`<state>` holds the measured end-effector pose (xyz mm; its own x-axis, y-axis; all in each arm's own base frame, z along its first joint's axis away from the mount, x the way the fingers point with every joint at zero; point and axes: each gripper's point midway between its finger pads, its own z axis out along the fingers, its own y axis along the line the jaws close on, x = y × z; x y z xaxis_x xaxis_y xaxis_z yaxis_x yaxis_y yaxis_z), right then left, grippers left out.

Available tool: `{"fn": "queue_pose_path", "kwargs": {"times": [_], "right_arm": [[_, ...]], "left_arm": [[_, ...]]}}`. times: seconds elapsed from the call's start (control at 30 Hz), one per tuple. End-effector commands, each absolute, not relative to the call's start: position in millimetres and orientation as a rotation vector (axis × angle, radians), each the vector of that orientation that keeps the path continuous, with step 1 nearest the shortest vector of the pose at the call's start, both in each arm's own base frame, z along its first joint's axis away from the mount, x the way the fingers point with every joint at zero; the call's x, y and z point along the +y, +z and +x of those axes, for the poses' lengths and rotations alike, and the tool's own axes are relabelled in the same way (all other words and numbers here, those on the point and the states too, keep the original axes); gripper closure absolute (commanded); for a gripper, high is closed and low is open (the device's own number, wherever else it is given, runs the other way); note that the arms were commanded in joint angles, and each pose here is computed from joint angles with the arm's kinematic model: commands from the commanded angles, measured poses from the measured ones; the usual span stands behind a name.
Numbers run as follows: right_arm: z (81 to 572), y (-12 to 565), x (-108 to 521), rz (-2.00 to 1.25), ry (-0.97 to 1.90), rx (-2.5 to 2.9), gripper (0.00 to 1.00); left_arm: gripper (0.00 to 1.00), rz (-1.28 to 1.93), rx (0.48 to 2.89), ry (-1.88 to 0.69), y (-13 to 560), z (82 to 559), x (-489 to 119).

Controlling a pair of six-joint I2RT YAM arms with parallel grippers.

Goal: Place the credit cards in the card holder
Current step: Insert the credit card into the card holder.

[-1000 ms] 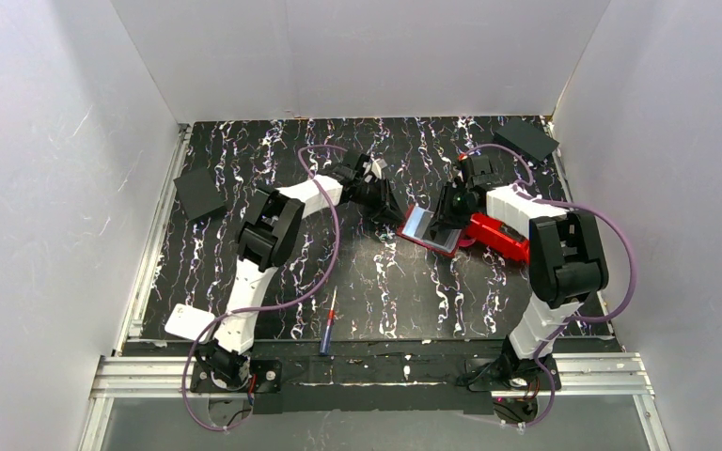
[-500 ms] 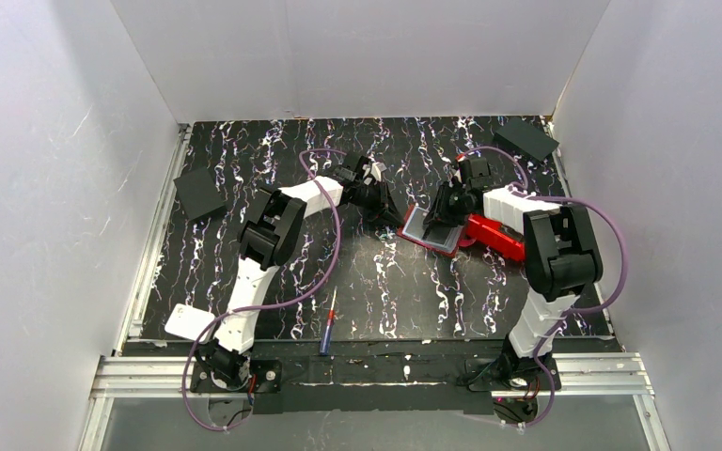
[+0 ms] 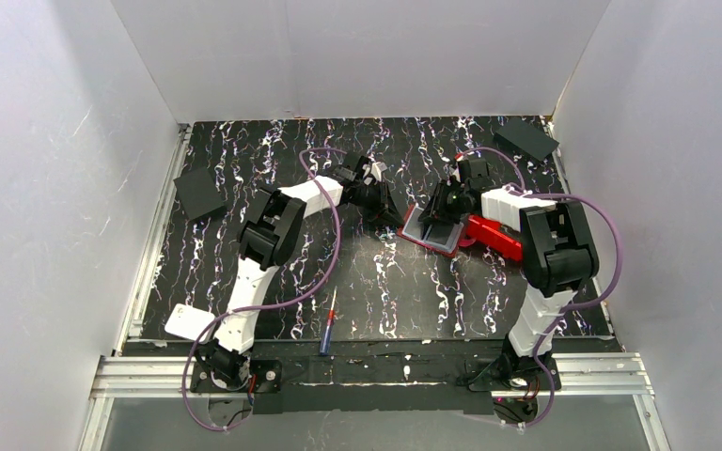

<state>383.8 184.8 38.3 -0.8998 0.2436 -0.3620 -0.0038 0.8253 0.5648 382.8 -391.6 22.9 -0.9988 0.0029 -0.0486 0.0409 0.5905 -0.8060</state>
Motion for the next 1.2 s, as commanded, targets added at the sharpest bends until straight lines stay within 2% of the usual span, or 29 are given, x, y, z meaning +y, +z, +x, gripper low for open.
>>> {"fn": "queue_pose_path", "kwargs": {"times": [0.0,0.1,0.33,0.5,0.87,1.03,1.17], "right_arm": [[390,44,208,0.175,0.937,2.528,0.67],[391,48,215,0.194,0.992,2.508,0.66],[383,62,181,0.137,0.692,2.605,0.59],[374,52,184,0.156,0.685,2.637,0.56],[374,24,214,0.173,0.721,2.659,0.54],[386,55,231,0.142,0.784,2.607,0.53],[386,115,198,0.043,0.541,2.586,0.41]], "left_arm": [[0.87,0.037,2.799,-1.312,32,379,-369],[0.82,0.042,2.761,-1.302,56,387,-354],[0.72,0.116,2.691,-1.277,106,385,-327],[0.70,0.123,2.659,-1.355,121,364,-327],[0.68,0.191,2.633,-1.341,130,339,-314],[0.67,0.208,2.642,-1.322,124,333,-309],[0.65,0.239,2.615,-1.324,134,331,-309]]}}
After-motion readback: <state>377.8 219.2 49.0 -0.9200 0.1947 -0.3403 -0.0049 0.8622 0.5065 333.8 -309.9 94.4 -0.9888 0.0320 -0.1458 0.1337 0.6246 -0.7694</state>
